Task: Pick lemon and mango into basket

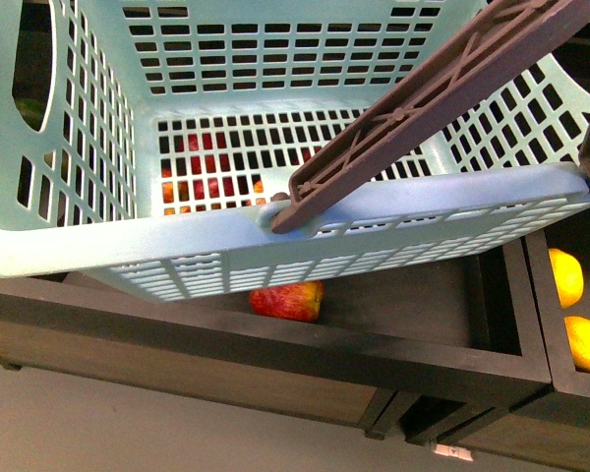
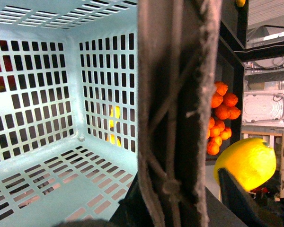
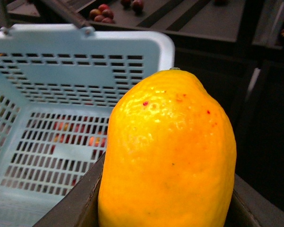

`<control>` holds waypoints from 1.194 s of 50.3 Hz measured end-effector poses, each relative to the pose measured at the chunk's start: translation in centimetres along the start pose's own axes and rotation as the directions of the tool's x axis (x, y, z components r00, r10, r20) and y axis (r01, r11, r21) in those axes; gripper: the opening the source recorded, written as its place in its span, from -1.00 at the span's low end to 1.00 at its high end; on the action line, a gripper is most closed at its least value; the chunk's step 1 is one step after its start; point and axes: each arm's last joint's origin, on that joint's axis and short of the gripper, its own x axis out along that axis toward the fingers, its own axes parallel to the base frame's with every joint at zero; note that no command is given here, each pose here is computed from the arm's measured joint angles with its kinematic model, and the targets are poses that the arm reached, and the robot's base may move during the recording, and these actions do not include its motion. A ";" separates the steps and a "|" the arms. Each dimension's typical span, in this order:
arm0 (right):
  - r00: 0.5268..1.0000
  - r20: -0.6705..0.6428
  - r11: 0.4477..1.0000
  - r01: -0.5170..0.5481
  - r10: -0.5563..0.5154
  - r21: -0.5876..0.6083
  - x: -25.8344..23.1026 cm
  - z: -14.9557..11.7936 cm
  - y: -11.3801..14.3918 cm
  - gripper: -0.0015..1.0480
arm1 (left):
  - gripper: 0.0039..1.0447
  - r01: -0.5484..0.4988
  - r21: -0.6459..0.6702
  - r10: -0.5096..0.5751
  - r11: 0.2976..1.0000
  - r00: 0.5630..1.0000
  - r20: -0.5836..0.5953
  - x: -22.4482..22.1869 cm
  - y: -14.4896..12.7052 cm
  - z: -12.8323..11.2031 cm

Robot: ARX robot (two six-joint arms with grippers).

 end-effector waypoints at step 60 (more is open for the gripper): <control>0.879 0.254 0.914 0.401 -0.404 0.067 -2.4 -2.5 3.1 0.43 | -0.91 -0.001 0.003 0.001 1.000 1.000 0.001 0.0 0.0 0.0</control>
